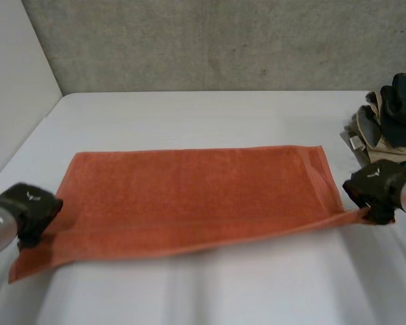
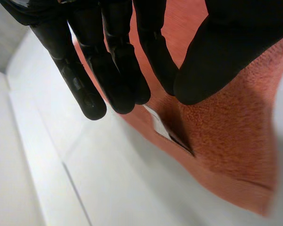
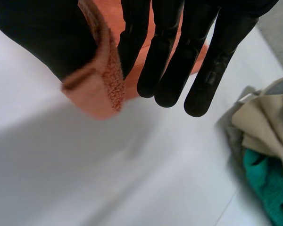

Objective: Fold the laundry.

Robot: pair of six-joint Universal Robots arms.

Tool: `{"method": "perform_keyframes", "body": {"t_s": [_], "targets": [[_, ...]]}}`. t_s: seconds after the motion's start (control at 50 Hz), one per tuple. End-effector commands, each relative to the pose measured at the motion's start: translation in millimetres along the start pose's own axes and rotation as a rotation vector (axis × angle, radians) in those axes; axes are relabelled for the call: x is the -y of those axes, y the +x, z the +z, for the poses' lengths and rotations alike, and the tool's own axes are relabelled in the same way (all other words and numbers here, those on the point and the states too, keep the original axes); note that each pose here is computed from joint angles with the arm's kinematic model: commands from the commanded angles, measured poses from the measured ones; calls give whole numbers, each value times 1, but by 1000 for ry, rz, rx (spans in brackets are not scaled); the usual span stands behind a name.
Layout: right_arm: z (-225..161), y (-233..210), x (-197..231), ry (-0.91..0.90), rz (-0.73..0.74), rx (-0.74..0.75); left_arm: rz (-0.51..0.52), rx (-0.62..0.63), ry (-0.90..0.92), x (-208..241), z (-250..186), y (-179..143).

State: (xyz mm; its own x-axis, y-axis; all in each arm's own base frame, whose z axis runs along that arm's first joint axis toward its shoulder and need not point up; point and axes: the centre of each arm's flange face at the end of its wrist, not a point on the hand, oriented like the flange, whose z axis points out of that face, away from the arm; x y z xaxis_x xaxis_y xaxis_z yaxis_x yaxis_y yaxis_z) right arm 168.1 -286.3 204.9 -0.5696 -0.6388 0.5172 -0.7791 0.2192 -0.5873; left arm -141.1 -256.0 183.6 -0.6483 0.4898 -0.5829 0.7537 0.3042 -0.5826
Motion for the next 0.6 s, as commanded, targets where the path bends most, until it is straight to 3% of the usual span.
{"method": "perform_keyframes", "body": {"t_s": [0.02,0.16,0.38,0.5,0.6], "targets": [[63,-2,18,99,18,-120,-34,131,198,52,51,-4],[109,9,42,199,-19,-295,-57,300,263,82,108,-18],[173,25,55,304,-28,-432,19,390,340,99,177,-19],[191,19,61,345,-37,-451,31,410,402,106,181,-8],[167,30,89,453,30,-522,-25,469,517,130,147,-20]]}}
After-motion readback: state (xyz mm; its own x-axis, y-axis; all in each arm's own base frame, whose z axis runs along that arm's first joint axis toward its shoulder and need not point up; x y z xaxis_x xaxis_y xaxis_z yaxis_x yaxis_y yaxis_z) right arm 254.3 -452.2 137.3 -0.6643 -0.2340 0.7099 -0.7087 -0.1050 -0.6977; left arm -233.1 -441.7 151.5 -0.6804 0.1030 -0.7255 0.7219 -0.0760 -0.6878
